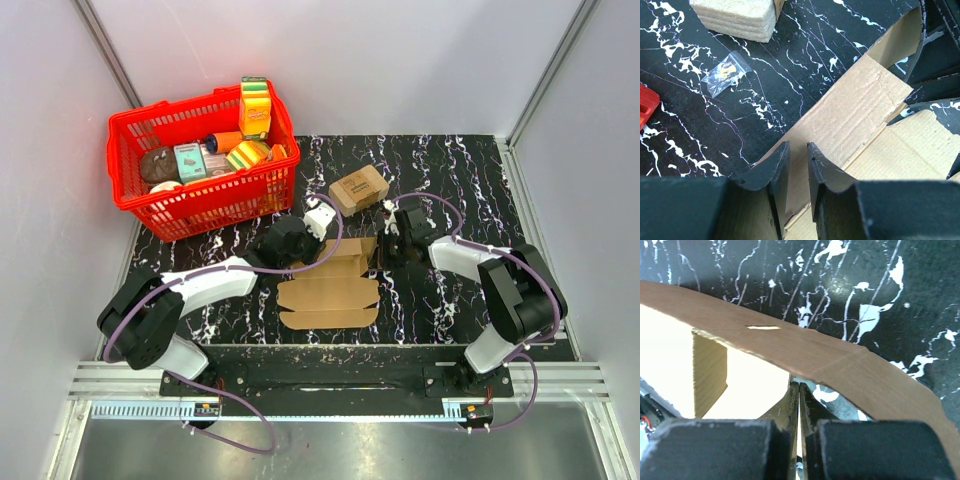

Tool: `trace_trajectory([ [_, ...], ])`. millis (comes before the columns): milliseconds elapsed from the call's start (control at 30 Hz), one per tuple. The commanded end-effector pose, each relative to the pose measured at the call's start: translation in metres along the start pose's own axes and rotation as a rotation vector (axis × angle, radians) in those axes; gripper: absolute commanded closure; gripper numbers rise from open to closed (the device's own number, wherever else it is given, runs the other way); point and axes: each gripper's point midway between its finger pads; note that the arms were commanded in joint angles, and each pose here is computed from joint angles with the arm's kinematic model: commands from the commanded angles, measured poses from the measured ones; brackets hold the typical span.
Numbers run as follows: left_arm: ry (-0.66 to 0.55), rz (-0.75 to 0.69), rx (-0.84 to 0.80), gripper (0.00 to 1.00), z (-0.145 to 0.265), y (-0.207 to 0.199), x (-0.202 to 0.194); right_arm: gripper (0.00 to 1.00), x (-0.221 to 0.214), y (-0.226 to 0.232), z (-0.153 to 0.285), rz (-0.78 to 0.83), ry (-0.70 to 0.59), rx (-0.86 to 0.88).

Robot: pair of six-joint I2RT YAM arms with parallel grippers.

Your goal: Fold the paper box

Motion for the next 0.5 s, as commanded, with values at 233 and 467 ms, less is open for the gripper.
trace_trajectory([
  [233,0.011,0.001,-0.035,0.75,-0.004,-0.007,0.001,0.93,0.018,0.046,0.006,-0.003,0.005,0.192],
  [467,0.012,-0.001,-0.032,0.75,-0.004,-0.006,0.001,0.94,0.018,0.049,0.0,-0.014,0.03,0.213],
])
Point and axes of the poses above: each gripper's point midway between its finger pads, its own z axis back along the fingers, its own y axis along the line the jaws close on, x = y × z, and after that the axes turned 3 degrees about -z, right-handed
